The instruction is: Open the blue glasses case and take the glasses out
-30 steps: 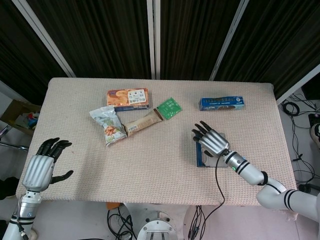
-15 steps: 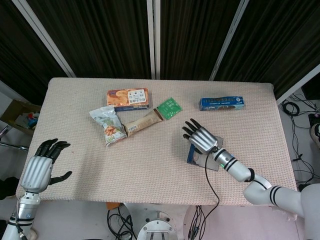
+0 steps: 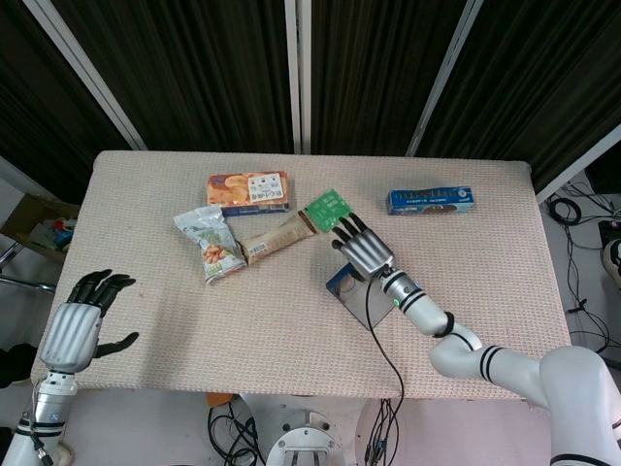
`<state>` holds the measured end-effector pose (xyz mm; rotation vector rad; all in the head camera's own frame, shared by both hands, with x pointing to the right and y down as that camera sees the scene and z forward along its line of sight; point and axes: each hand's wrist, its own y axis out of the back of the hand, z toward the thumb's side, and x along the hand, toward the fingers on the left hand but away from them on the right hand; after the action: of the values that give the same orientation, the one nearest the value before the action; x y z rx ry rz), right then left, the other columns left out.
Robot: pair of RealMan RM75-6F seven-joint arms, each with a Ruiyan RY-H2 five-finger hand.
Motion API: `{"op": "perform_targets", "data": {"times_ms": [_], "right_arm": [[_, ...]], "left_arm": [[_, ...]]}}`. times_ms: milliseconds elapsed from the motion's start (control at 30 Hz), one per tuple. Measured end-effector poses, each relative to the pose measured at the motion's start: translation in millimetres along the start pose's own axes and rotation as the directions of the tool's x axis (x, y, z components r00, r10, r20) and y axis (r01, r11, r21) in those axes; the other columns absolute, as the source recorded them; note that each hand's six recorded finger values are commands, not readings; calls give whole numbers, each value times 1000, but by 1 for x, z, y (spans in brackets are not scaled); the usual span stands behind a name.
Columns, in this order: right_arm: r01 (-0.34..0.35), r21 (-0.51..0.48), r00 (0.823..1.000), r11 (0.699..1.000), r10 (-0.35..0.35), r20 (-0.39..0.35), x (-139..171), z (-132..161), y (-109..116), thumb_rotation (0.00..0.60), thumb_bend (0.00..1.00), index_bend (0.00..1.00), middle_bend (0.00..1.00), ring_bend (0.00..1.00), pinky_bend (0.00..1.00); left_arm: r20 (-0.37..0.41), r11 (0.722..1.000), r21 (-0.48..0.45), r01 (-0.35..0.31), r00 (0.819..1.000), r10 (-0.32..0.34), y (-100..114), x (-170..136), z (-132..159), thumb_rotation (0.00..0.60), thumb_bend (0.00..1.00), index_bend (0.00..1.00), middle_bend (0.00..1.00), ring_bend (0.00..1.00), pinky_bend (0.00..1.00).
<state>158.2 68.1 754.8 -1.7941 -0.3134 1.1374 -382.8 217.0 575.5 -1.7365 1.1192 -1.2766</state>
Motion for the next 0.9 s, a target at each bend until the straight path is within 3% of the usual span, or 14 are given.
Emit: {"op": "perform_targets", "data": {"times_ms": [200,500,900], "right_arm": [[-44,-81,999,996,45,2,7,-5,0,600,321,366,192,1,0],[-85,-97,996,992,85,4,15,-18,-8,600,327,386,202,1,0],[-76,-86,997,993,78,11,11,-22,-6,600,361,421,214,1,0]], "left_arm": [[-10,1000,-4,6,1000,-6,-2,-2,-4,600,31,233,219,121,144],[-3,1000,-4,4,1000,-4,-2,0,-1,600,31,233,219,121,142],[-9,1000,-6,4,1000,-4,-2,0,-3,600,31,233,219,121,142]]}}
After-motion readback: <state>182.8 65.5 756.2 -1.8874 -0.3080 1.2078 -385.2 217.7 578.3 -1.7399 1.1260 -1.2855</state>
